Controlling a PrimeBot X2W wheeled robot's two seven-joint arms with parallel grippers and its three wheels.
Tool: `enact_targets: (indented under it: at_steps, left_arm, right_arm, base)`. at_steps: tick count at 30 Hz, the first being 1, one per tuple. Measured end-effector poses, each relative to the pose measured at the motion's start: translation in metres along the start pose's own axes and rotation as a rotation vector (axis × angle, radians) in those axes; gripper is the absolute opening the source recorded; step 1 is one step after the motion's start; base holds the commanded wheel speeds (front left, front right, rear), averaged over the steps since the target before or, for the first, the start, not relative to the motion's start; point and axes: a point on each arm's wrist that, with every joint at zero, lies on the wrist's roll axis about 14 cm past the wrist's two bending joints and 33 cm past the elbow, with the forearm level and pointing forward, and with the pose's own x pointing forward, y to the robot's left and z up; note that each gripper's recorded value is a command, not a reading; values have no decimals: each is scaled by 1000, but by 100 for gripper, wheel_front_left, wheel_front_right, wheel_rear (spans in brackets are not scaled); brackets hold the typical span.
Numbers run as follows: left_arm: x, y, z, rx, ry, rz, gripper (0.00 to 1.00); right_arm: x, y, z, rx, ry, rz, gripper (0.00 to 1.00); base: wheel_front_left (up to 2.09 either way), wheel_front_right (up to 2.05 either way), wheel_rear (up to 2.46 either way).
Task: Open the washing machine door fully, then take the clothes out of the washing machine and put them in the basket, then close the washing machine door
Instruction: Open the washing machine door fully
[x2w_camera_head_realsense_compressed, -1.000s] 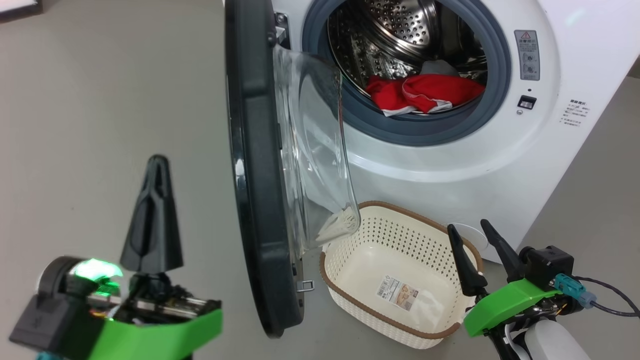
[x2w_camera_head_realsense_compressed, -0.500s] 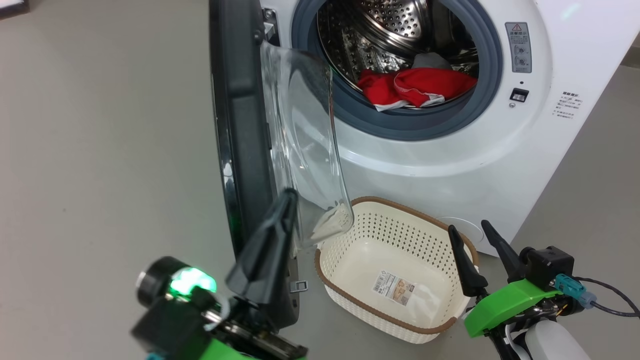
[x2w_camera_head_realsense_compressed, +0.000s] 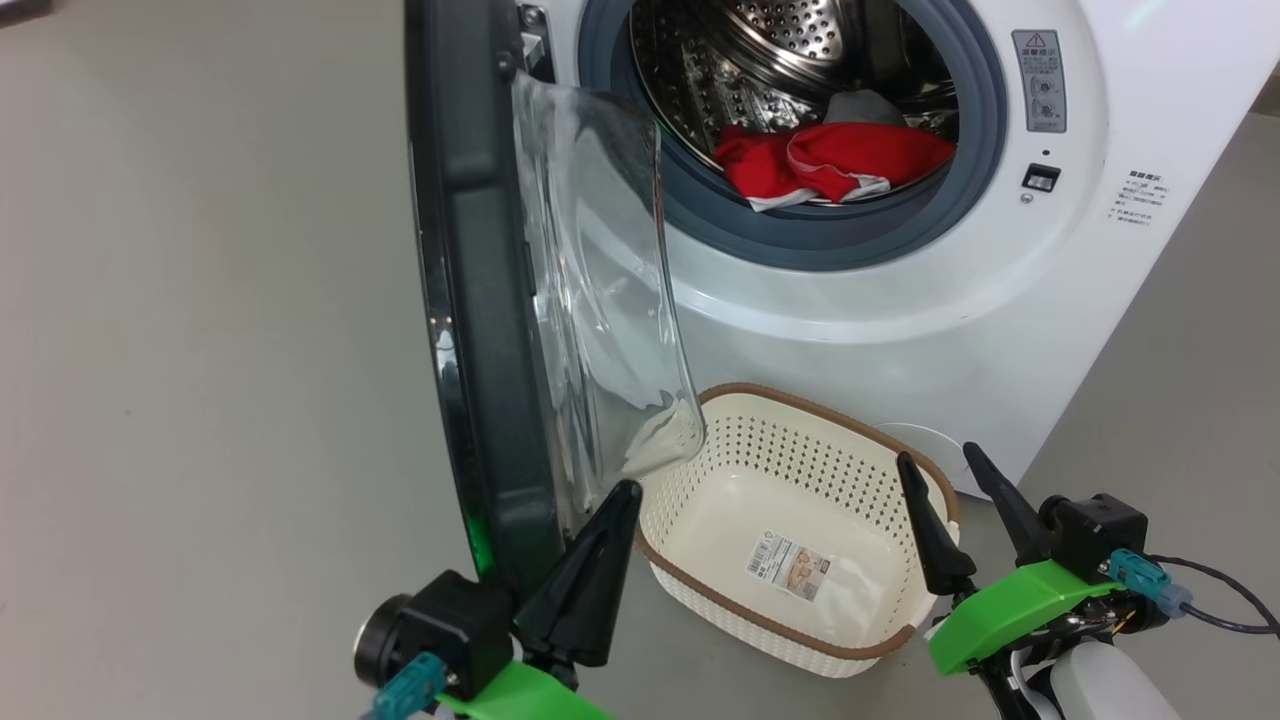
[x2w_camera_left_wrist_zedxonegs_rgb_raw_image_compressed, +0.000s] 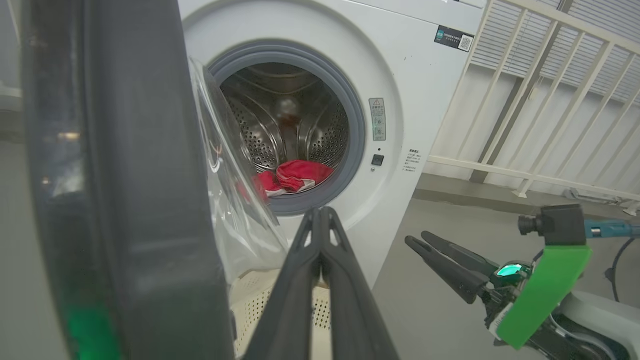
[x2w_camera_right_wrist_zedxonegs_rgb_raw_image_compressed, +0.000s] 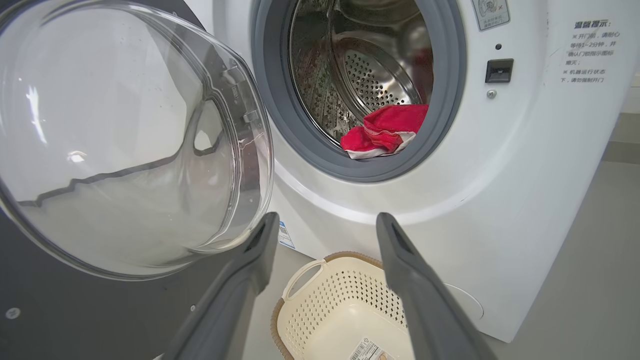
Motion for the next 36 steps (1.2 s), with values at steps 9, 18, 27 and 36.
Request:
enact_targets:
  at_steps: [9,18,27,36]
  left_arm:
    - [1,20,-26,-7,83,83,0]
    - [-3,34,-25,4,74,140,0]
    - [-16,73,-9,39,17,257,0]
    - [-31,112,-4,50,-3,382,0]
  right_arm:
    - [-1,-6,-5,1,14,-12,100]
    - [2,-3,-10,-5,28,-3,100]
    - [8,8,-16,-14,45,32,100]
    - [11,12,-25,-15,68,48,100]
  base:
    - [0,0,0]
    - [0,0,0]
    - [0,0,0]
    - [0,0,0]
